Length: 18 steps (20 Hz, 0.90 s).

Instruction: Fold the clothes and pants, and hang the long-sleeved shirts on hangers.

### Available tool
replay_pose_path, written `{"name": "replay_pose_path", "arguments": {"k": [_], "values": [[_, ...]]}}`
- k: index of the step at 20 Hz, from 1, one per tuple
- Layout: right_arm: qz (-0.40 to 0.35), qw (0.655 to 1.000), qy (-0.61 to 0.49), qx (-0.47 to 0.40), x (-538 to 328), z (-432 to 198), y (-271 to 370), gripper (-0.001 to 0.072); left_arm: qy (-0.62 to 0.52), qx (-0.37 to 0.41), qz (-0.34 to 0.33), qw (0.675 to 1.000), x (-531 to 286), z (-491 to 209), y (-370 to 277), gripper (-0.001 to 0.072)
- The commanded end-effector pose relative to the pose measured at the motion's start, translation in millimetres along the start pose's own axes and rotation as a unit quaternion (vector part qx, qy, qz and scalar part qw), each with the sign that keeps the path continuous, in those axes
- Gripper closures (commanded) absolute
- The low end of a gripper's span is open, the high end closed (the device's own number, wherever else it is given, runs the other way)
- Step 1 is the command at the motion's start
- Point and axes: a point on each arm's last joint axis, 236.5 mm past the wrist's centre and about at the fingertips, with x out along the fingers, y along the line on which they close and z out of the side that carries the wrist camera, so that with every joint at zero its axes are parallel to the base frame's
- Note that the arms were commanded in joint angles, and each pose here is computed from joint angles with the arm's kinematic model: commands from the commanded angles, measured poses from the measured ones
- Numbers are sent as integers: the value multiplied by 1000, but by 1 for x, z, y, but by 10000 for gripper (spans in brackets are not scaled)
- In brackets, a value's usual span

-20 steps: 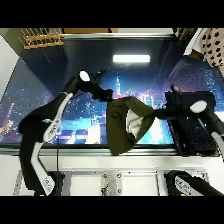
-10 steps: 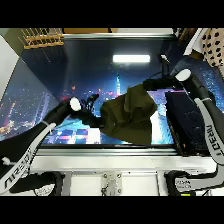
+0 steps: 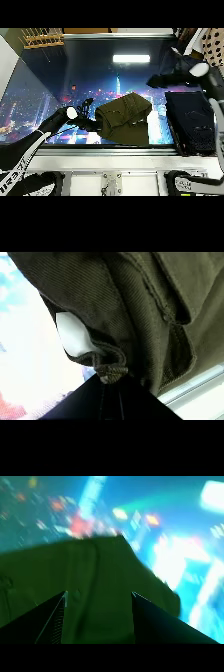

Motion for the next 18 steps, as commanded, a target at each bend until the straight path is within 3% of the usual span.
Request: {"name": "replay_pose_path", "arguments": {"k": [1, 3, 5, 10, 18], "values": [[-92, 982, 108, 122, -42, -107, -53, 272, -9, -7, 1, 1000, -1, 4, 3, 689], [-118, 960, 144, 211, -42, -183, -61, 258, -10, -7, 1, 1000, -2, 5, 3, 689], [-99, 944, 164, 267, -28, -243, -45, -8, -11, -6, 1, 1000, -1, 5, 3, 689], [-23, 914, 181, 363, 10, -311, 1, -5, -11, -6, 1, 1000, -1, 5, 3, 688], [-19, 934, 148, 324, 44, -301, 28, 6, -12, -6, 1, 1000, -2, 5, 3, 689]]}}
